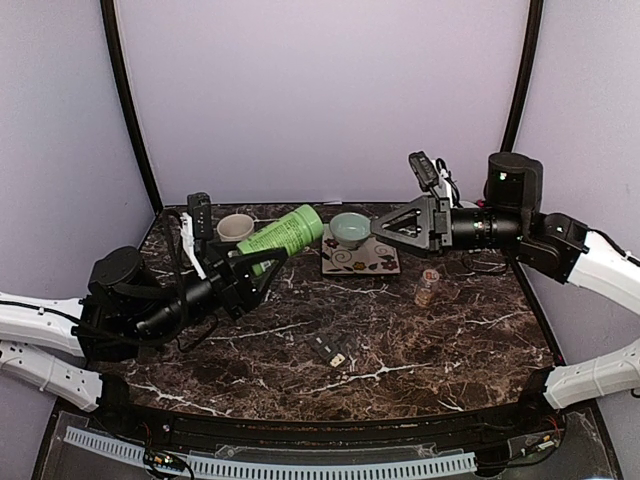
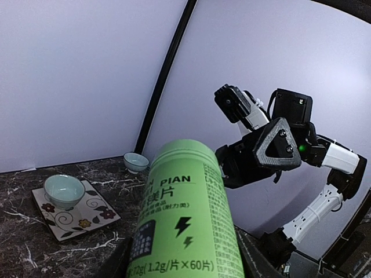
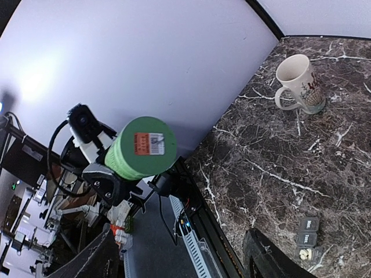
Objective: Sort the pills into containers
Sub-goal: Screw the lid of the pill bottle onto the pill bottle.
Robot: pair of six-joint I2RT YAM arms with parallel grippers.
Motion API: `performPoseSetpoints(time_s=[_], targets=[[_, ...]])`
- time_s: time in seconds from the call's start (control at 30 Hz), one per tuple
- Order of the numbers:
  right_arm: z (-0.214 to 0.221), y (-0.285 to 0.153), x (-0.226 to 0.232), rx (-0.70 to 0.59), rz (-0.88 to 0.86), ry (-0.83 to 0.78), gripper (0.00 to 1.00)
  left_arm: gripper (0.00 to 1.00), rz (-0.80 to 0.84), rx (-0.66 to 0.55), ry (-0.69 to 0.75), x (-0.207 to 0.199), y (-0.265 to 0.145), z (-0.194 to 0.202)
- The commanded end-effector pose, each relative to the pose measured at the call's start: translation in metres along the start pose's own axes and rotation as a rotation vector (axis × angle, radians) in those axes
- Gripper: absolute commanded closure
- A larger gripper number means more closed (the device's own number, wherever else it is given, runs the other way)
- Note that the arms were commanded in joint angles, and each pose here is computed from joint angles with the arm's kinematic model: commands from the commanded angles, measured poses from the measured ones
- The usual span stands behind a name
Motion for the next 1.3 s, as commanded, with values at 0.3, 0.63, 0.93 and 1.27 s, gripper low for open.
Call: performPoseSetpoints(time_s=[0.3, 0.63, 0.93, 1.27], targets=[[0.01, -0.007, 0.03, 0.072, -0.164, -0.169, 0.25, 1.0, 0.281, 0.125, -0.279, -0.013, 0.004, 0.018], [0.022, -0.001, 0.03, 0.14, -0.178, -0.174, 0.24, 1.0, 0.381, 0.15, -0.366, -0.018, 0.013, 0.021], [0.033, 0.009, 0.021, 0.197, -0.154, -0.178, 0.24, 1.0, 0.441, 0.161, -0.419, -0.02, 0.016, 0.022], [0.037, 0.015, 0.026, 0.234, -0.177, -0.182, 0.23, 1.0, 0.495, 0.189, -0.461, -0.023, 0.022, 0.027]])
Point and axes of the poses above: each gripper's point midway between its finger pads, its own y axis out along the fingers, its own x axis along the line the jaws close on, z = x × y, the point moved 2 cm from there along -y, back along the fingers, and after that the axes turned 10 degrees about y, right-handed, at the moved point
